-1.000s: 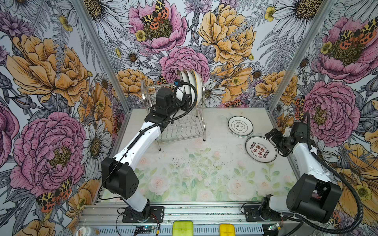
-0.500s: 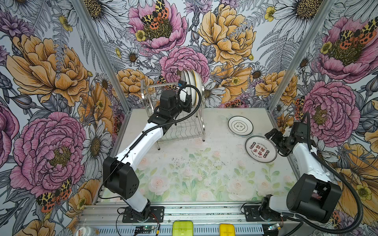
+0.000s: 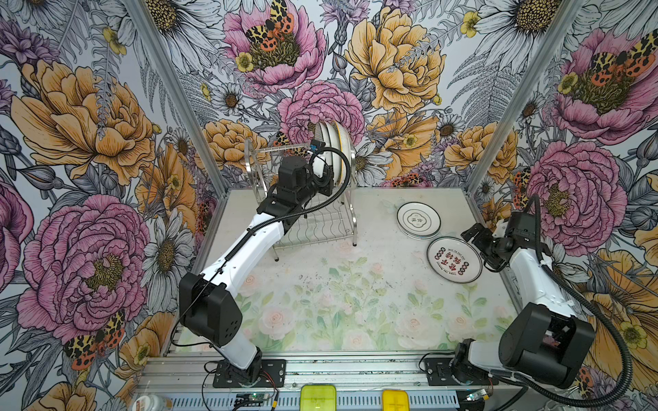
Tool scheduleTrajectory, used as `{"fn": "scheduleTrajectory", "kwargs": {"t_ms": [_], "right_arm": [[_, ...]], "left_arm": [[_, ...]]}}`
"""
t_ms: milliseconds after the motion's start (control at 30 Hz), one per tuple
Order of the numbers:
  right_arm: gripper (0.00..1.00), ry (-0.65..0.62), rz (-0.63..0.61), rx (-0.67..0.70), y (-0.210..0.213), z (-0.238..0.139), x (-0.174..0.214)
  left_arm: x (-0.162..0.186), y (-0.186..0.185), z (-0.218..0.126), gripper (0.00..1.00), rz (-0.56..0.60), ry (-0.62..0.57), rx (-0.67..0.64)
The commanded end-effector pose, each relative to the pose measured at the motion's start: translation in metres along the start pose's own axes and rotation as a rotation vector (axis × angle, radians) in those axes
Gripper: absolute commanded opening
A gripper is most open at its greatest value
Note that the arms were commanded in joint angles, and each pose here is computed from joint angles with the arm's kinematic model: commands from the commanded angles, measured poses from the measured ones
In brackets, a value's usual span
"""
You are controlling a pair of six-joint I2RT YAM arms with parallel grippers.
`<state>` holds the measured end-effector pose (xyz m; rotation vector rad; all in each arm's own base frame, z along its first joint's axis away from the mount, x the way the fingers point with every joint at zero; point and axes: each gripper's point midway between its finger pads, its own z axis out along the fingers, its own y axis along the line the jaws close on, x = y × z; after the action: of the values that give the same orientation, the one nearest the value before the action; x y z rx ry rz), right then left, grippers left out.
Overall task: Unload the plates from the dish rack
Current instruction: 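Close the left gripper on the rim of the front black-striped plate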
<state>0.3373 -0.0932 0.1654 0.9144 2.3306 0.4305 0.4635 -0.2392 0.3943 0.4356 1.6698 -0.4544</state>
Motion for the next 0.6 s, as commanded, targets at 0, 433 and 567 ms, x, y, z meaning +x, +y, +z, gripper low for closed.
{"fn": "scheduleTrajectory", "kwargs": {"t_ms": [0,433,567], "right_arm": [[0.99,-0.036,-0.037,-0.027,0.012,-0.009,-0.012],[0.99,-0.037,-0.043,-0.032,0.012,-0.011,-0.011],[0.99,-0.041,-0.043,-0.031,0.011,-0.013,-0.010]], "left_arm": [[-0.058,0.005,-0.019,0.00,0.113,-0.133,-0.038],[-0.072,0.012,-0.037,0.00,0.140,-0.160,-0.046],[-0.074,0.016,-0.042,0.00,0.115,-0.183,-0.015]]}}
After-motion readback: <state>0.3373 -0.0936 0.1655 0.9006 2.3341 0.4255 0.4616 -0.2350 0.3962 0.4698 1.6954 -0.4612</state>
